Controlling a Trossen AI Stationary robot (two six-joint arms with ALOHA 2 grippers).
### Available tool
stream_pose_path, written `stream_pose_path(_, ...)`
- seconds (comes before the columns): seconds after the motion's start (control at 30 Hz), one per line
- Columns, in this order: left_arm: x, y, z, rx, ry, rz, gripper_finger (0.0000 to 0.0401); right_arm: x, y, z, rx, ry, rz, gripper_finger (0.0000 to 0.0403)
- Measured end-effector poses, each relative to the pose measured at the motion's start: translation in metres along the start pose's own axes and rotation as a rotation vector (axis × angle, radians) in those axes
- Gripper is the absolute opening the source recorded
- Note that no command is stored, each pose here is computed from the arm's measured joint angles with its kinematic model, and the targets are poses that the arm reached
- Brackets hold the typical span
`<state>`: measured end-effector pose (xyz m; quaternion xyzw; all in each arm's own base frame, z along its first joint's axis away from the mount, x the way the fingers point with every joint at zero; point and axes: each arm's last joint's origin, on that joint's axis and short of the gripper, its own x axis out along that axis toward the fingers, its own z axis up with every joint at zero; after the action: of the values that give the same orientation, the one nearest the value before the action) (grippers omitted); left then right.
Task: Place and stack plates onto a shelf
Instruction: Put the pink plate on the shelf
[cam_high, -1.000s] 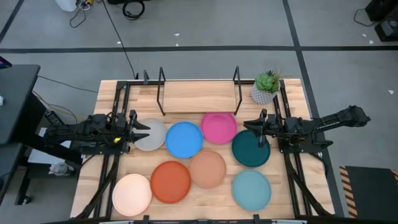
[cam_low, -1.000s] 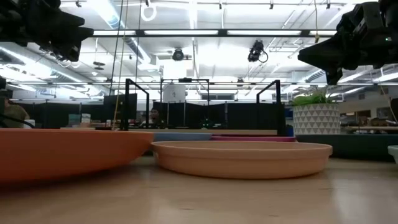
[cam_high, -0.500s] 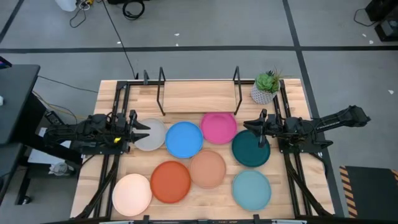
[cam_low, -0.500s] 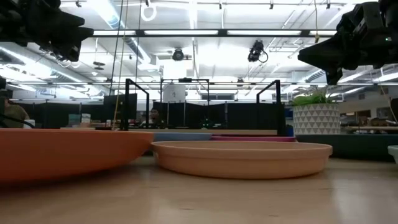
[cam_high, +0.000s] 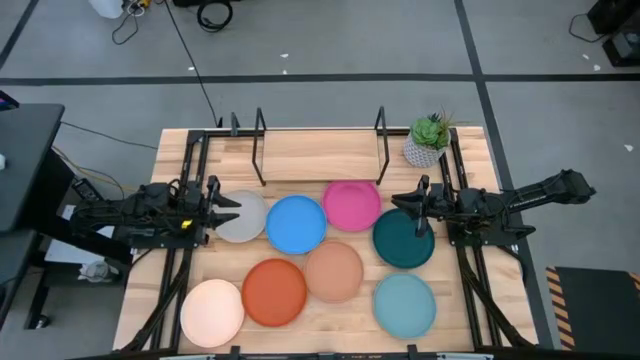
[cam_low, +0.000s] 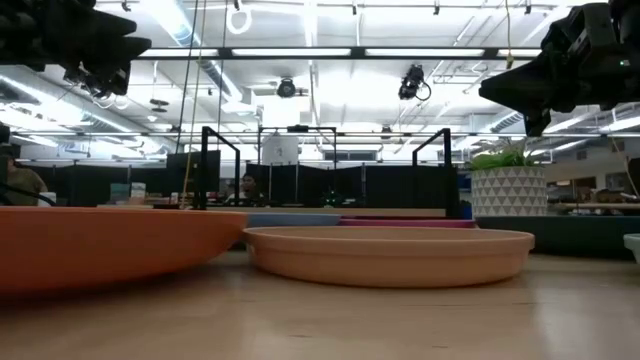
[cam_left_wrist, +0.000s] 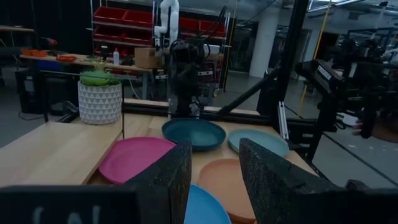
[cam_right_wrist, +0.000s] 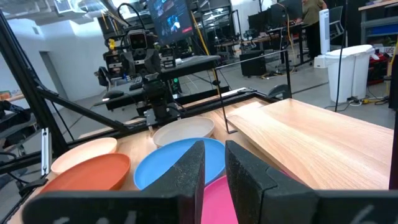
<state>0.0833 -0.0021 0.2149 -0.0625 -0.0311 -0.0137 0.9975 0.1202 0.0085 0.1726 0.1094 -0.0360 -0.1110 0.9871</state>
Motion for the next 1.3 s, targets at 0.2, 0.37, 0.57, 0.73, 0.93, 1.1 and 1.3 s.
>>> stream_pose_path(0.2, 0.0, 0.0, 0.003, -0.003, -0.028, -0.004, 0.0141, 0.0, 0.0, 0.001, 0.005, -0.013, 0.002, 0.0069)
stream_pose_path(0.37, 0.0, -0.001, 0.006, -0.015, -0.06, -0.008, 0.0141, 0.0, 0.001, 0.006, 0.029, -0.056, 0.011, 0.0069)
stream_pose_path(0.57, -0.001, 0.0, 0.011, -0.027, -0.121, 0.034, 0.0141, 0.0, 0.001, 0.006, 0.102, -0.061, 0.015, 0.0069)
stream_pose_path(0.73, -0.001, 0.004, 0.013, -0.036, -0.157, 0.19, 0.0141, 0.001, 0.004, 0.01, 0.058, -0.068, 0.07, 0.0069)
stream_pose_path(0.93, -0.002, 0.005, 0.013, -0.036, -0.156, 0.212, 0.0141, 0.008, 0.014, 0.026, -0.019, -0.026, 0.174, 0.0069)
stream_pose_path(1.1, -0.001, 0.005, 0.012, -0.046, -0.149, 0.204, 0.0141, 0.02, 0.018, 0.026, -0.08, 0.103, 0.118, 0.0069)
stream_pose_path(1.3, -0.001, 0.002, 0.012, -0.048, -0.135, 0.114, 0.0141, 0.04, 0.026, 0.028, -0.184, 0.264, 0.086, 0.0069)
